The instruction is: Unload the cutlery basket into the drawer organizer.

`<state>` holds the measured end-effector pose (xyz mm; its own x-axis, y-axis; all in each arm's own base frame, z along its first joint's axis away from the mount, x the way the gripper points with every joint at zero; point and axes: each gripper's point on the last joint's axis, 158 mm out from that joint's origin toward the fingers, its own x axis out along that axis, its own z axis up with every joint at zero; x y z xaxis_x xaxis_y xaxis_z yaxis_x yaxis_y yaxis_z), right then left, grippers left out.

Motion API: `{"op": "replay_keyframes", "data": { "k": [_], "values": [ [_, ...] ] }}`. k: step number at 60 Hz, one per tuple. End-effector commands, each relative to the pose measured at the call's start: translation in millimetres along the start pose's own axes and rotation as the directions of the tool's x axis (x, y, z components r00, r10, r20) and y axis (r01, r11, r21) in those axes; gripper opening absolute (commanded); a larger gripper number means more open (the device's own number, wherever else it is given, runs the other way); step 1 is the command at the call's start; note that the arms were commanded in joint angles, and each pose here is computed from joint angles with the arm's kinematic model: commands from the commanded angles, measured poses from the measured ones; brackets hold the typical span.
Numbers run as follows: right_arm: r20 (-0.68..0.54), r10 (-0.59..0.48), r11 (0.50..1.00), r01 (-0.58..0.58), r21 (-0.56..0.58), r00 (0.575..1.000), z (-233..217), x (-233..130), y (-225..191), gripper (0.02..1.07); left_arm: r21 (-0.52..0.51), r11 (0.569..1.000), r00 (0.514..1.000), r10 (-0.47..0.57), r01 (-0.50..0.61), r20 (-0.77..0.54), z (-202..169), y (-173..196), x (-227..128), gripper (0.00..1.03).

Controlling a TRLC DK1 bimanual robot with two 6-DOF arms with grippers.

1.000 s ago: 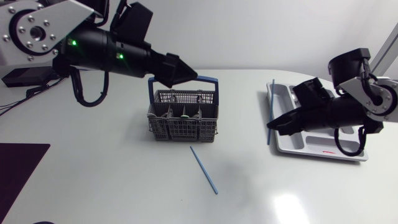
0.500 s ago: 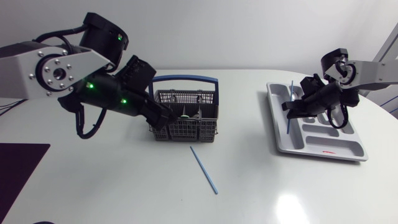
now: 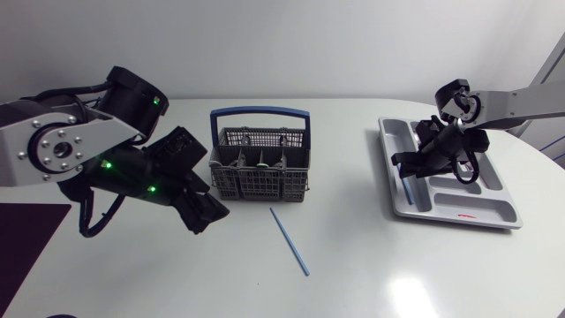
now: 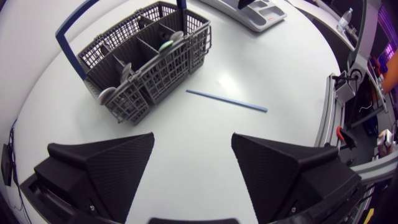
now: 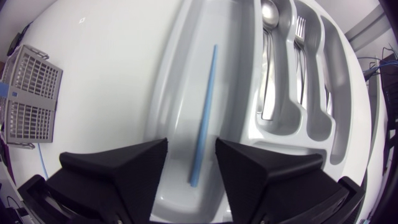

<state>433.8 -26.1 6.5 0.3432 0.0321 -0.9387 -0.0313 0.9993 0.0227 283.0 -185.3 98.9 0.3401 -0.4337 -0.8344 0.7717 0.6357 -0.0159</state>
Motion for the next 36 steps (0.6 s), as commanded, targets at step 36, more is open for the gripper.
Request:
{"op": "replay_keyframes", "data": {
  "k": [36],
  "values": [
    [-0.108, 0.08, 0.821, -0.127, -0.557, 0.991, -103, -64, 212, 0.91, 0.307, 0.938, 0.985, -0.173, 0.162, 0.01, -51, -65, -1, 0.88]
  ]
}}
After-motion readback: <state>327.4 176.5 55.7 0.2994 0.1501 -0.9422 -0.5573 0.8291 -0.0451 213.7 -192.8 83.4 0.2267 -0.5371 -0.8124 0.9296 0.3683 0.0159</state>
